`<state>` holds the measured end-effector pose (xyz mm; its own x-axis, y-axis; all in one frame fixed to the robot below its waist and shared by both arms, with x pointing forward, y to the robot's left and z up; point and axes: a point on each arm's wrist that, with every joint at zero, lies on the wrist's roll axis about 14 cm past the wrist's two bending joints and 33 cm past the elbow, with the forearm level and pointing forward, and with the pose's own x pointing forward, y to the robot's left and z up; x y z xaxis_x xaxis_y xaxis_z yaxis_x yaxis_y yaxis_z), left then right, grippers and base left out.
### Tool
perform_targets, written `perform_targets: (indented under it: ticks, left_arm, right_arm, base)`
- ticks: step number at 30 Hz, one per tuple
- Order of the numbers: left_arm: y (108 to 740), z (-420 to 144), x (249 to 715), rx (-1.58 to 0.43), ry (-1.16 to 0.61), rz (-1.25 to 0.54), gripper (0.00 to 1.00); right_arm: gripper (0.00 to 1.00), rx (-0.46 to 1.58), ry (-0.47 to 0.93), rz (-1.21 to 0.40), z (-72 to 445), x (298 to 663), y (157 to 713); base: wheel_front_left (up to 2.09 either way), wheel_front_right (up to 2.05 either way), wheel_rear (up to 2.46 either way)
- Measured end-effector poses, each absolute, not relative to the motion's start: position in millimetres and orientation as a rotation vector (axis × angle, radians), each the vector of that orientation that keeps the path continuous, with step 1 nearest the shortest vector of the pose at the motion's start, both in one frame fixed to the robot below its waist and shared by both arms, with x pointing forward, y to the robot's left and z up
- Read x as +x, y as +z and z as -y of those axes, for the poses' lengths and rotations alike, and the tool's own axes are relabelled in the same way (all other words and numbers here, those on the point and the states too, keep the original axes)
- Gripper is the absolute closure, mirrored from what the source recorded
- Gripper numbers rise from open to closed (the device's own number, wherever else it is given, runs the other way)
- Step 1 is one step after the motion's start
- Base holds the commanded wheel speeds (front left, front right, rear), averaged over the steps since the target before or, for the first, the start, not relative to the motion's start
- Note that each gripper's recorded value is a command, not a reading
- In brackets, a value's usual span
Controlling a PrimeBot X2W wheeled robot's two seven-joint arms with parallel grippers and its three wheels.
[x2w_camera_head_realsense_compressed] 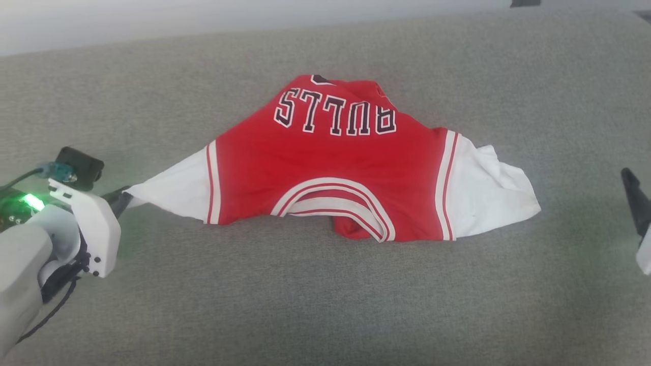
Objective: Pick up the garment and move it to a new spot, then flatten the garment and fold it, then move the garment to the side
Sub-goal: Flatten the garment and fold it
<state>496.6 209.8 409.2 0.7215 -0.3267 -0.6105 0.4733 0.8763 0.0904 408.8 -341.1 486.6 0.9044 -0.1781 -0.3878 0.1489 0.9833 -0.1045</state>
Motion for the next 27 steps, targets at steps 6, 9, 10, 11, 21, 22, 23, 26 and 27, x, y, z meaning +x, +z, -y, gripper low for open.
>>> perform_targets:
  ticks: [6,9,10,11,21,22,23,26,27]
  left_arm:
    - [435.5,-229.9,499.0,0.183,-0.363,-0.480,0.00]
    - [444.9,-239.7,495.6,0.134,-0.308,-0.413,0.00]
    - [447.8,-241.4,494.2,0.115,-0.289,-0.392,0.00]
    - [450.2,-241.3,492.3,0.092,-0.274,-0.374,0.00]
    - [478.5,-216.7,457.9,-0.077,-0.132,-0.162,0.00]
    - [479.0,-216.2,451.3,-0.090,-0.120,-0.147,0.00]
    - [480.1,-214.9,445.5,-0.105,-0.109,-0.132,0.00]
    - [480.7,-216.3,431.3,-0.134,-0.072,-0.099,0.00]
    - [478.8,-217.4,426.4,-0.136,-0.066,-0.098,0.00]
  right_arm:
    - [0.00,-0.124,-0.061,-0.430,313.1,415.1,490.1]
    - [0.00,-0.155,0.035,-0.475,289.9,416.0,483.7]
    - [0.00,-0.175,0.067,-0.489,283.3,416.2,482.1]
    - [0.00,-0.193,0.090,-0.506,279.5,415.9,480.4]
    - [0.00,-0.355,0.428,-0.748,212.7,390.7,435.6]
    - [0.00,-0.365,0.464,-0.775,205.7,386.0,430.0]
    - [0.00,-0.373,0.494,-0.796,200.6,382.9,425.8]
    - [0.00,-0.412,0.536,-0.814,196.2,388.8,423.1]
    - [0.00,-0.426,0.544,-0.816,195.5,392.3,422.5]
  base:
    - [0.00,0.00,0.00]
    - [0.00,0.00,0.00]
    - [0.00,0.00,0.00]
    - [0.00,0.00,0.00]
    - [0.00,0.00,0.00]
    - [0.00,0.00,0.00]
    - [0.00,0.00,0.00]
    - [0.00,0.00,0.00]
    - [0.00,0.00,0.00]
